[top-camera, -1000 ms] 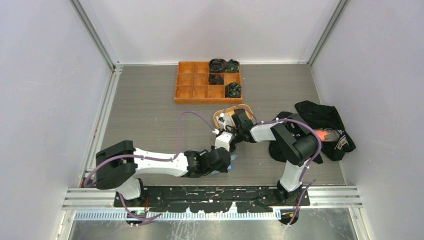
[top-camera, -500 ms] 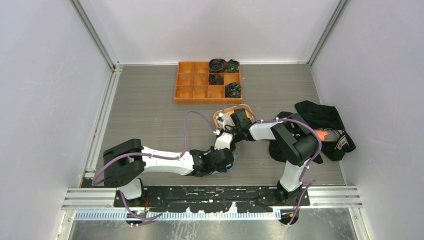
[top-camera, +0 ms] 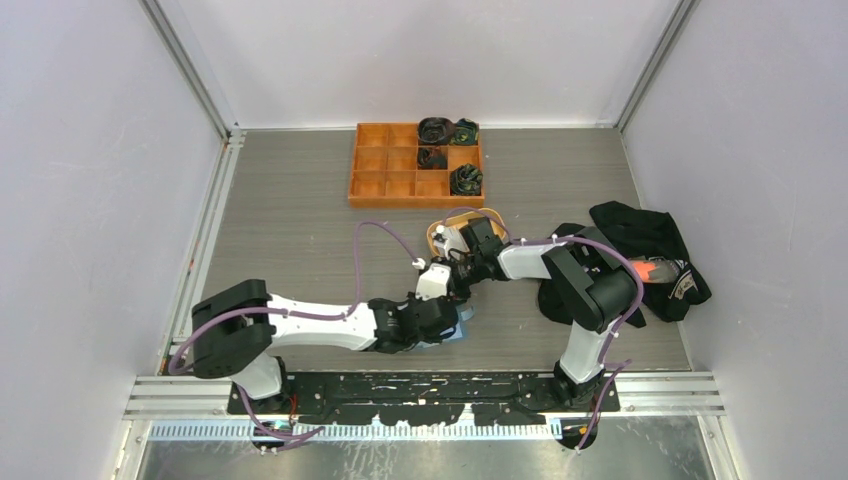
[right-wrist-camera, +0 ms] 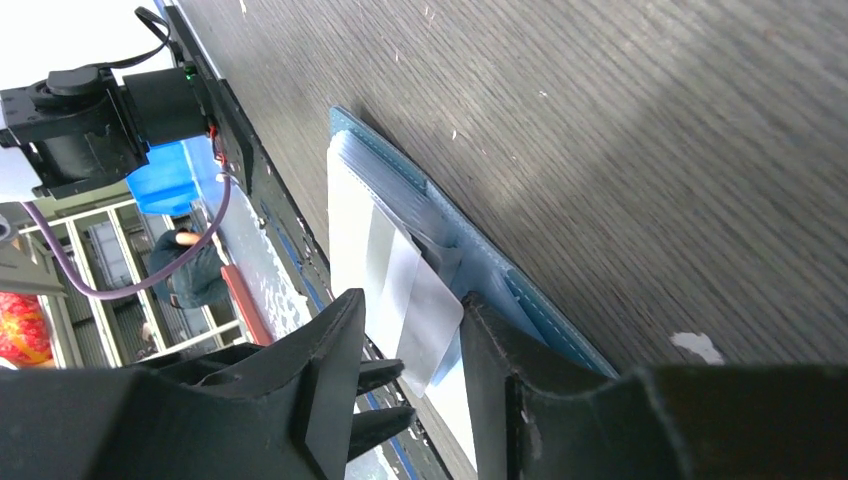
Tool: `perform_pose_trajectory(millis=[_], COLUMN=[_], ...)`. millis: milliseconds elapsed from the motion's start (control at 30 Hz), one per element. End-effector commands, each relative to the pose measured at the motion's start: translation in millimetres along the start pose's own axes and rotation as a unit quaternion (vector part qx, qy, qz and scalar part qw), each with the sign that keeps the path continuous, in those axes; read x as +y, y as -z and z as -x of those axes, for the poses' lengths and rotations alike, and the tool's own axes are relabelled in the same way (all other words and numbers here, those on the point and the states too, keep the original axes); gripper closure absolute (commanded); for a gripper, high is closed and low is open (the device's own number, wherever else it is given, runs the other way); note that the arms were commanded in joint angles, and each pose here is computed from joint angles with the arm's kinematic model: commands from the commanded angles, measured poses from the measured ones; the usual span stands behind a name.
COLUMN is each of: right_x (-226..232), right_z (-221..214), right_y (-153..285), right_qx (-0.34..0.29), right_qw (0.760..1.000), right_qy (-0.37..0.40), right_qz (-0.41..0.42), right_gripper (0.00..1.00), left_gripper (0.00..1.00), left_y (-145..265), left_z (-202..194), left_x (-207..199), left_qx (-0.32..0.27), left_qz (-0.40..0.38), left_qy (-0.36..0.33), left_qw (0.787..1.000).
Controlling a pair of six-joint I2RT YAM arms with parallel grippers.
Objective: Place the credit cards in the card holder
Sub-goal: Insert the credit card into the card holder.
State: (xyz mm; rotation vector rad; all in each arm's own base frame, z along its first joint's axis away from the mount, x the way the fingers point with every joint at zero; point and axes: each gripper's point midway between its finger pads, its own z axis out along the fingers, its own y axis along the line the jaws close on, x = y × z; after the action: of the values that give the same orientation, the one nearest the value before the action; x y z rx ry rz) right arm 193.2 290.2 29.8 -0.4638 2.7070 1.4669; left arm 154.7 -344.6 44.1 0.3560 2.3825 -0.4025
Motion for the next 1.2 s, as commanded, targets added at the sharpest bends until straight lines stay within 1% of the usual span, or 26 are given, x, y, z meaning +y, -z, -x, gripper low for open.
perform_pose_trajectory(millis=[0,167,300,500,600,700,767,800,867,933,1000,1067,1167], right_x=[6.4,9.4,11.0,10.8,10.9,11.2,15.7,18.5,26.9,32.6,30.4,23.2,13.5], right_z=[10.2,13.1,15.9,19.7,22.0,24.3,27.0,26.4,22.7,18.4,10.9,3.9,0.7], right_y=[5.1,9.5,16.0,22.5,26.1,32.6,40.8,45.6,52.5,57.1,56.3,53.6,47.2], right_qx=[-0.013,-0.013,-0.015,-0.016,-0.014,-0.011,-0.011,-0.007,-0.005,-0.009,0.0,0.017,0.043], right_qw=[0.999,0.998,0.997,0.994,0.993,0.989,0.983,0.978,0.968,0.957,0.945,0.936,0.929], right_qy=[0.034,0.052,0.075,0.094,0.107,0.131,0.165,0.191,0.243,0.286,0.323,0.347,0.357], right_qz=[-0.008,-0.015,-0.029,-0.045,-0.056,-0.07,-0.079,-0.079,-0.067,-0.057,-0.055,-0.063,-0.092], right_gripper=[0.53,0.51,0.49,0.48,0.48,0.49,0.53,0.57,0.71,0.84,0.93,0.99,0.99], left_gripper=[0.78,0.75,0.74,0.65,0.63,0.64,0.65,0.66,0.68,0.75,0.78,0.79,0.8], left_y=[18.8,43.8,63.9,79.6,83.3,80.4,79.0,78.3,74.4,70.3,65.5,60.6,54.7], left_z=[23.9,34.4,34.9,26.9,23.0,18.3,17.3,17.2,12.9,10.9,8.9,6.1,0.9], left_x=[4.3,-13.4,-2.8,35.6,49.3,64.9,73.0,75.4,80.2,81.5,82.1,82.8,84.3], left_qx=[-0.042,-0.07,-0.102,-0.14,-0.154,-0.159,-0.157,-0.156,-0.146,-0.139,-0.132,-0.122,-0.107], left_qz=[-0.009,-0.106,-0.15,-0.149,-0.15,-0.127,-0.105,-0.097,-0.079,-0.072,-0.067,-0.063,-0.06], left_qy=[0.022,0.033,0.052,0.097,0.125,0.141,0.146,0.147,0.143,0.144,0.147,0.15,0.15], left_qw=[0.999,0.991,0.982,0.974,0.968,0.969,0.971,0.972,0.976,0.977,0.978,0.979,0.981])
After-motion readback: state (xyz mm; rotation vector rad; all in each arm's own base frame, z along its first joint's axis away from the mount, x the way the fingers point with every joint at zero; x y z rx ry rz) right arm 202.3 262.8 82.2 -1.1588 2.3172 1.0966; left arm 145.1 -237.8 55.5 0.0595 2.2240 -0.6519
